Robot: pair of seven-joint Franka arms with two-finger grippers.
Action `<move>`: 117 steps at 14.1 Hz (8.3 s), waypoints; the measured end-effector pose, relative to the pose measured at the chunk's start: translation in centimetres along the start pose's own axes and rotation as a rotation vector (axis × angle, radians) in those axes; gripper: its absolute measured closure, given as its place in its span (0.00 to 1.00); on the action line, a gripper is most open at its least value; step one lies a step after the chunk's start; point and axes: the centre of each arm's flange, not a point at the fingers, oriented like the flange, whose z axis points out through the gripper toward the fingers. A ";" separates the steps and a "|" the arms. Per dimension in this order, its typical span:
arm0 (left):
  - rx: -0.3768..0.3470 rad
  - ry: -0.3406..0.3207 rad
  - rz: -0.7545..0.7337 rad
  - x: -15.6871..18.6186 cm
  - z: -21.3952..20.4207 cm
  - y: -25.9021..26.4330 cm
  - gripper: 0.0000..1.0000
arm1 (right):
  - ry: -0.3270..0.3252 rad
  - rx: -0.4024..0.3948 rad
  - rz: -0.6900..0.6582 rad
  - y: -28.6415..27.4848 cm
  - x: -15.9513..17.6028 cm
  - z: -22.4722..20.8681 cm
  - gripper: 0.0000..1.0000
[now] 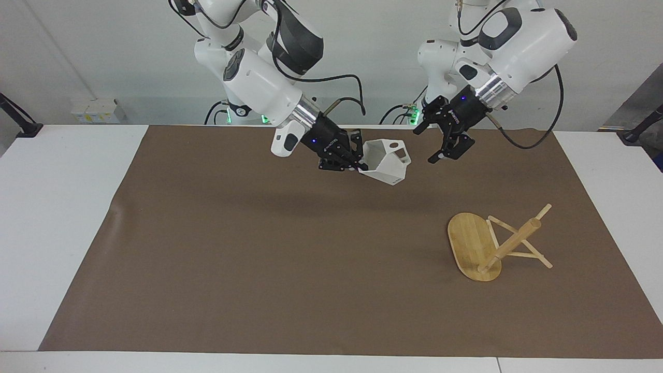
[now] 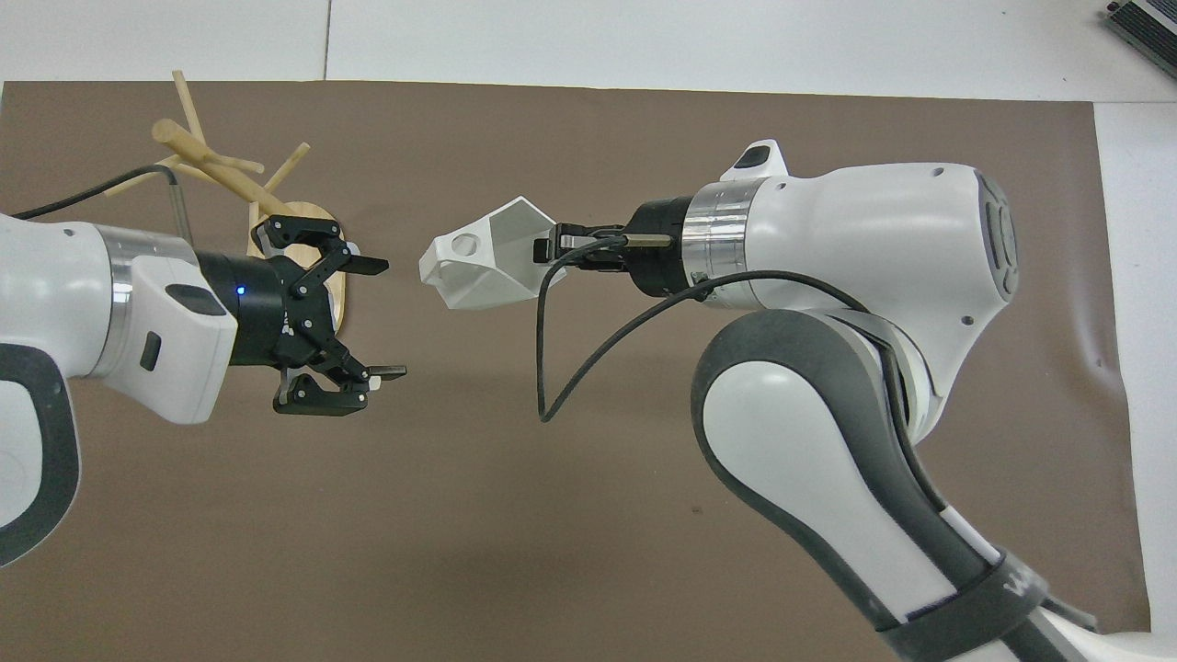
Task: Hang cup on rack
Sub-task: 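Hold the cup with the right gripper while the left gripper approaches, then close the left gripper on the cup body beside the right gripper, then carry the cup with the left gripper while the right gripper withdraws, then move the cup with the left gripper onto a mug tree peg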
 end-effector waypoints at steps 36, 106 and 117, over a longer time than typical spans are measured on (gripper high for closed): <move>0.048 0.287 -0.097 -0.9 8.7 1.3 0.28 | -0.055 0.001 -0.143 -0.1 -0.5 0.1 0.96; 0.432 0.364 -1.451 -16.0 6.4 -8.7 0.28 | -0.010 -0.837 0.091 22.0 4.0 -28.4 0.00; 0.429 0.378 -1.495 -16.1 6.3 -8.8 0.28 | -0.008 -0.840 0.105 22.7 3.9 -28.9 0.00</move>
